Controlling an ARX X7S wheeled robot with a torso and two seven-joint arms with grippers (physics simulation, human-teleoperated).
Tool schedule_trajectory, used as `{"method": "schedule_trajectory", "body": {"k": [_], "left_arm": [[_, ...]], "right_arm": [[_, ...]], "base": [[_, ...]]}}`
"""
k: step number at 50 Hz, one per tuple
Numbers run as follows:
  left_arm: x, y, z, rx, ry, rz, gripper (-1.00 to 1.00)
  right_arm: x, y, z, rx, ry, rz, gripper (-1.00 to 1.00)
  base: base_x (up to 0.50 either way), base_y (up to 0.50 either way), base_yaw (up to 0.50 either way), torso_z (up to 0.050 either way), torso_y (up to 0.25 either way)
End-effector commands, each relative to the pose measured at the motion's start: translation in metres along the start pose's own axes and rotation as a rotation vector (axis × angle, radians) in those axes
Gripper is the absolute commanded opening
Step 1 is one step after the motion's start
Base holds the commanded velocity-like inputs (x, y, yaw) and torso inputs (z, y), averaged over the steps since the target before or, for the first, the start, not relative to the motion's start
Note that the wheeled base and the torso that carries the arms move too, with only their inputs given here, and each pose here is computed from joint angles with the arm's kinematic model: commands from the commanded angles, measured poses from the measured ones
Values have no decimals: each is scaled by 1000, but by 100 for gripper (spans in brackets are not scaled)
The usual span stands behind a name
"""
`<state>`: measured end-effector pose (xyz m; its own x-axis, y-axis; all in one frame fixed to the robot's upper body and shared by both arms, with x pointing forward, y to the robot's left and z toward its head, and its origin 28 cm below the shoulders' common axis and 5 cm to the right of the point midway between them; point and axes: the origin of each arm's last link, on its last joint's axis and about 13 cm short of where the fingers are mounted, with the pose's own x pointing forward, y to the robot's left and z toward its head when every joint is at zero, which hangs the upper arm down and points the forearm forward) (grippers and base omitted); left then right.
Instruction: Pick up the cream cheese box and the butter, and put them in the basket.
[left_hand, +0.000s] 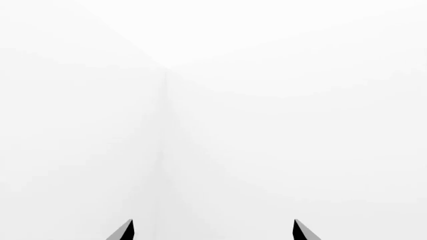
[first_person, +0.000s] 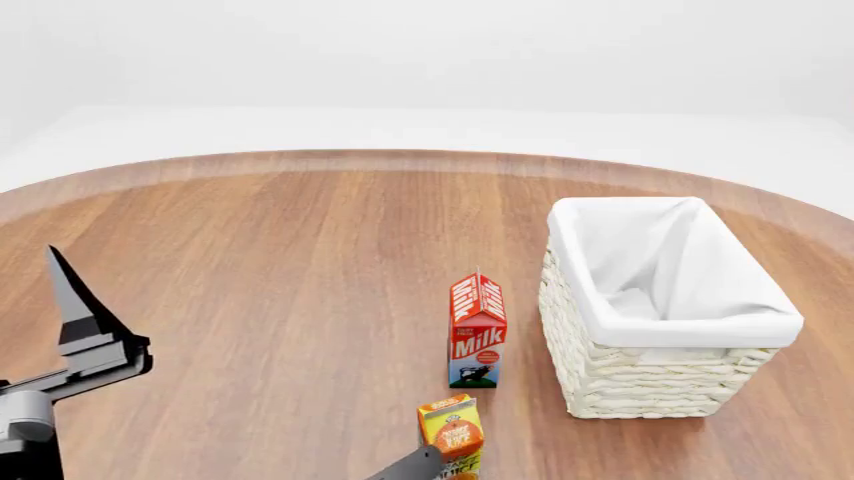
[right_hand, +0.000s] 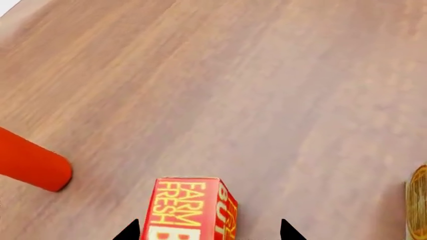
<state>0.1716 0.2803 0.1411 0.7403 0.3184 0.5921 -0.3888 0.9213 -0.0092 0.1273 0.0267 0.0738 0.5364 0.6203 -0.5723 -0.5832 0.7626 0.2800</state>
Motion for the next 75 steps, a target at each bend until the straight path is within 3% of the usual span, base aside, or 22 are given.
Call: {"method": "schedule_trajectory", "body": {"k": [1, 24, 39, 59, 75], "left_arm": [[1, 2, -1, 7, 1, 9, 100], [1, 4, -3, 6, 7, 15, 100], [2, 6, -3, 5, 5, 23, 100], [1, 8, -4, -1, 3, 33, 100], [2, 12, -4, 2, 0, 50, 100]], "right_arm": [[4, 5, -1, -34, -9, 33, 100], [13, 12, -12, 46, 83, 59, 100], [17, 18, -17, -23, 78, 78, 100], [19, 21, -29, -106, 143, -33, 100], [15, 29, -32, -189, 148, 17, 100]], "base": [[0, 0, 0, 0, 0], [0, 0, 0, 0, 0], [0, 0, 0, 0, 0], [0, 0, 0, 0, 0], [0, 0, 0, 0, 0]]}}
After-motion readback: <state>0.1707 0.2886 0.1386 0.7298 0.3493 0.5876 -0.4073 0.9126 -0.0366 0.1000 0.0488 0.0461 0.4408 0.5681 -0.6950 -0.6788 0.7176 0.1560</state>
